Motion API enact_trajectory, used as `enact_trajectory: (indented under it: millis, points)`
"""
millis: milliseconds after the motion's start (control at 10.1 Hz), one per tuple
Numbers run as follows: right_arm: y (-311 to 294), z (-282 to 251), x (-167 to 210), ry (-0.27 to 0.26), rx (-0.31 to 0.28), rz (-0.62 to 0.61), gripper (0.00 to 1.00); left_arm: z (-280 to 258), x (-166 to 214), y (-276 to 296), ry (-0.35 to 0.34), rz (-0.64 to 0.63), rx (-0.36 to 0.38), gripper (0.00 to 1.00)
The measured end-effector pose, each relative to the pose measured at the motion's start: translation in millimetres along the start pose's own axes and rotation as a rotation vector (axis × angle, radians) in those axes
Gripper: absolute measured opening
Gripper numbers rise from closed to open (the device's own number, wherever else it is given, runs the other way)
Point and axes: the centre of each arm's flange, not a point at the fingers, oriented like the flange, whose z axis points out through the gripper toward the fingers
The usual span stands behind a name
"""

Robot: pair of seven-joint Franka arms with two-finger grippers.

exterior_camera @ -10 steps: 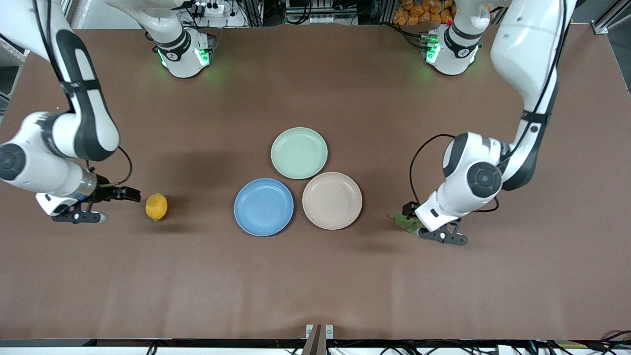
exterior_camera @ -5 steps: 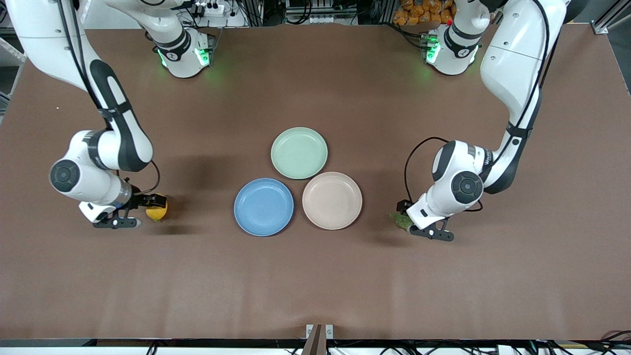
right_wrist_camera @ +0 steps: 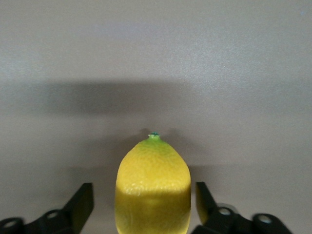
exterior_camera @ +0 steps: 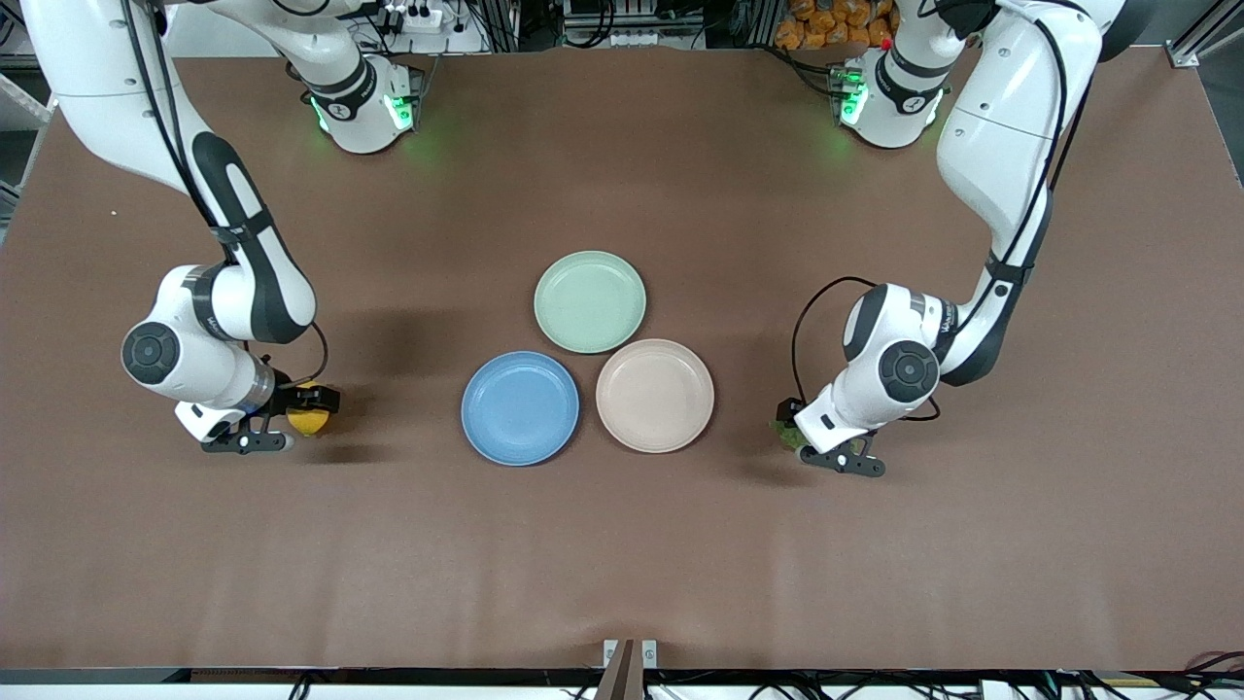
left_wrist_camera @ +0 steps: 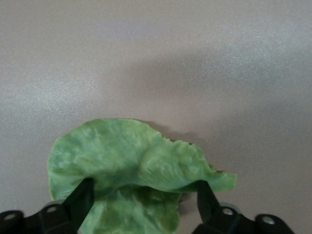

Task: Place lemon and lettuce in plates
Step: 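Carry the lemon over the blue plate while the left gripper carries lettuce to beige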

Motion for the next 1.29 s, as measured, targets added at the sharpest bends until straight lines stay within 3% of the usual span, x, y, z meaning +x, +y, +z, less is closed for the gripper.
enact_trajectory:
  millis: [99,198,593,890,1088,1286]
  points:
    - [0.0,0.5,0.2,0.001,0.0,0.0,0.68,-0.2,0.1,1.0,0.001,0.006,0.004,0.74]
    - [-1.2,-0.8,1.0,0.004,0.0,-0.002,0.63,-0.3,0.2,1.7,0.002,0.008,0.005,0.58]
    - [-33.8,-40.1,20.4,-0.029,0.033,0.025,0.63,-11.8,5.1,1.8,0.022,0.002,0.011,0.04]
    - [-139.9,-105.0,42.8,-0.005,0.081,0.167,0.63,-62.0,7.4,58.6,0.032,-0.034,0.016,0.04]
    - [-205.8,-105.7,36.2,-0.006,0.085,0.233,0.63,-107.4,4.6,117.8,0.062,-0.087,0.009,0.04]
    - [-264.6,-85.2,26.1,-0.027,0.078,0.266,0.63,-110.2,-9.5,176.3,0.063,-0.171,-0.002,0.04]
